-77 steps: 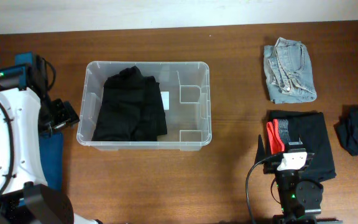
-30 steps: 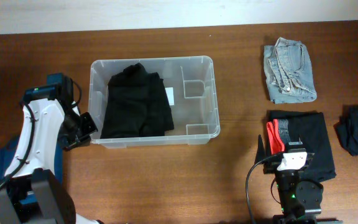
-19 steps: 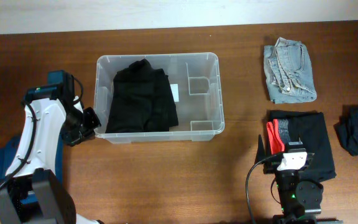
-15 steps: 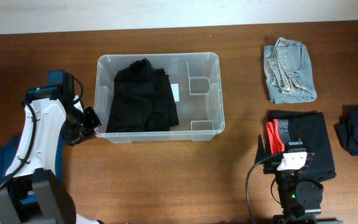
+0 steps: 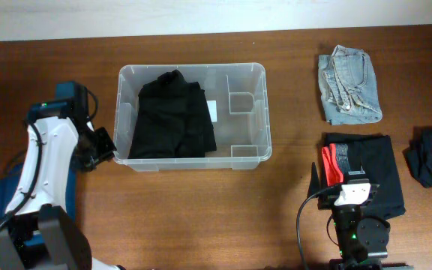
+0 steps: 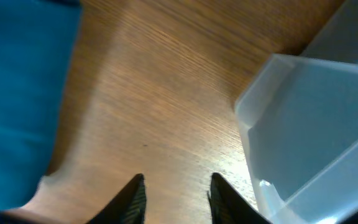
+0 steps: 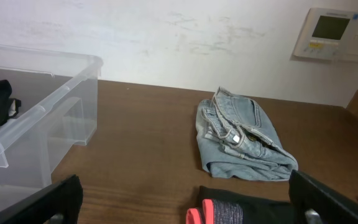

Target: Pack container

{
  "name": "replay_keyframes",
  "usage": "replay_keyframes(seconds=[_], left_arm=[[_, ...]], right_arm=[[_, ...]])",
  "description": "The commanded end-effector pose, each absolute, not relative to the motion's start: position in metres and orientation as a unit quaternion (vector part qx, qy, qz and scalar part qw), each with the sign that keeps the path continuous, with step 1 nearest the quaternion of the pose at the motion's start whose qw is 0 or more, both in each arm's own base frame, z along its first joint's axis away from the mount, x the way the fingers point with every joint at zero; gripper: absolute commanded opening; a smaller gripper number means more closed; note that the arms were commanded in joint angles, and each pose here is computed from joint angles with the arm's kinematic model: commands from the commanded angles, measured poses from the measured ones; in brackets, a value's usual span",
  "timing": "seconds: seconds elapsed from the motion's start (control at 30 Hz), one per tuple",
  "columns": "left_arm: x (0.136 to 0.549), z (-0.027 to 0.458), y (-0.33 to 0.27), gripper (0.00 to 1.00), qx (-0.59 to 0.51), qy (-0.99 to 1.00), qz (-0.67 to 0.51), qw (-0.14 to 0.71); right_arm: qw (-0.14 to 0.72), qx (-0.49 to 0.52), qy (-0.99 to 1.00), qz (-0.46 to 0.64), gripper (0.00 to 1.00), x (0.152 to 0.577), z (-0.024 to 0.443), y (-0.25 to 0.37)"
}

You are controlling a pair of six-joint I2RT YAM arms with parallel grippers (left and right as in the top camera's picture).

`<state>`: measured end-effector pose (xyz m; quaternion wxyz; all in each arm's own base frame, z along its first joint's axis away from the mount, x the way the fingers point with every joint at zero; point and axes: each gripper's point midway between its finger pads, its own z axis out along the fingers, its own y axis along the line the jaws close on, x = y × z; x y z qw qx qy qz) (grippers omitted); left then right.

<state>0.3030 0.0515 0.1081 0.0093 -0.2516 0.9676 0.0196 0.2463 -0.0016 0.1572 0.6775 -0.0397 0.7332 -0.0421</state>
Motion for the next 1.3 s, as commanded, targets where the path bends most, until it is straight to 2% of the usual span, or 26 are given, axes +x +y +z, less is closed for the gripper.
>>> replay_keyframes(seconds=[0.0, 0.3, 0.33, 0.37, 0.63, 0.9, 1.27], left_arm=[[0.314, 0.137, 0.074, 0.37, -0.270, 0.961, 0.047, 0.049], [0.297, 0.202, 0.115, 0.40, -0.335, 0.939, 0.050, 0.066], [0.293, 0.206, 0.119, 0.54, -0.337, 0.938, 0.050, 0.068], [0.288, 0.212, 0.123, 1.00, -0.340, 0.936, 0.051, 0.073], [0.257, 0.257, 0.142, 1.00, -0.391, 0.907, 0.048, 0.150], [0.220, 0.319, 0.124, 1.00, -0.387, 0.879, 0.048, 0.273], [0.157, 0.342, 0.085, 1.00, -0.330, 0.867, 0.072, 0.366]], right_arm=[[0.677, -0.037, 0.733, -0.048, 0.98, 0.246, 0.156, -0.004], [0.677, -0.037, 0.734, -0.048, 0.99, 0.246, 0.155, -0.004], [0.677, -0.037, 0.734, -0.048, 0.98, 0.246, 0.155, -0.004], [0.677, -0.037, 0.734, -0.048, 0.98, 0.246, 0.155, -0.004], [0.677, -0.037, 0.734, -0.048, 0.98, 0.246, 0.155, -0.004], [0.677, -0.037, 0.733, -0.048, 0.98, 0.246, 0.156, -0.004], [0.677, -0.037, 0.734, -0.048, 0.98, 0.246, 0.155, -0.004]])
